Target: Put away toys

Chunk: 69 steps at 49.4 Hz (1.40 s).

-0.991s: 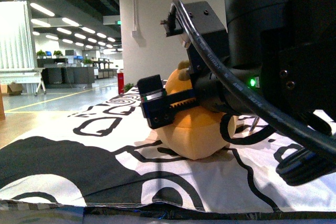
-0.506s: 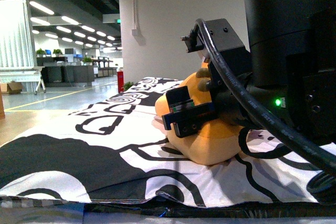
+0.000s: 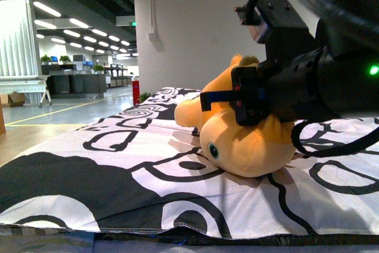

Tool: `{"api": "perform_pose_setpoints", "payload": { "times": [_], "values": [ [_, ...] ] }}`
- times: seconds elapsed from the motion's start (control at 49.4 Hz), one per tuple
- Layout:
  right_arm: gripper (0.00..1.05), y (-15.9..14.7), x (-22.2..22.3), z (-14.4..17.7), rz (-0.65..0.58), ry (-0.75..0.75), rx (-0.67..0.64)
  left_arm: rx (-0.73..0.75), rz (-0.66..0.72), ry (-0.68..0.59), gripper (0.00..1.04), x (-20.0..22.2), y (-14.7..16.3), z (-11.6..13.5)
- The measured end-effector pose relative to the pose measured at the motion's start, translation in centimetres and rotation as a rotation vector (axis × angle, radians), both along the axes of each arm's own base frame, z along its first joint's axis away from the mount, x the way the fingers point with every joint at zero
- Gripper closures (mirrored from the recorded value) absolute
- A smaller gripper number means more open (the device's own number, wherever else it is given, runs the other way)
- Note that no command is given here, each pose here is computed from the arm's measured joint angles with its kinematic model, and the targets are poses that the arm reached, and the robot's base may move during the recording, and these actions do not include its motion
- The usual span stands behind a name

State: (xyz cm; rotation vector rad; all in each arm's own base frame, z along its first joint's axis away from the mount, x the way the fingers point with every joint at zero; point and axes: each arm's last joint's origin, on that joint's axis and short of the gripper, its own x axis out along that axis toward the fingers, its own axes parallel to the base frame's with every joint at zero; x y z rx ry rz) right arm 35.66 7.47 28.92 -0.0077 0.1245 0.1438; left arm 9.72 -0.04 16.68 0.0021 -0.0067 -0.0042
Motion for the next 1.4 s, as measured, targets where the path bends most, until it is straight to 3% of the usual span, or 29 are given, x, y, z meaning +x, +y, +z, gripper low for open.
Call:
{"api": "perform_pose_setpoints", "payload": {
  "times": [0.263,0.546,0.91,1.396],
  "values": [
    [0.87,-2.1,-3.1,4.9,0.060,-0.097,0.132,0.000,0.000,0.000,0.06,0.0,0.0,0.0],
    [0.87,-5.6,-8.1,7.9,0.104,-0.210,0.168,0.000,0.000,0.000,0.06,0.0,0.0,0.0],
    [0.87,-8.8,-13.8,6.3,0.108,-0.251,0.180,0.000,0.000,0.000,0.06,0.0,0.0,0.0],
    [0.87,-10.6,-20.7,0.3,0.063,-0.237,0.199,0.000,0.000,0.000,0.06,0.0,0.0,0.0]
  ]
}}
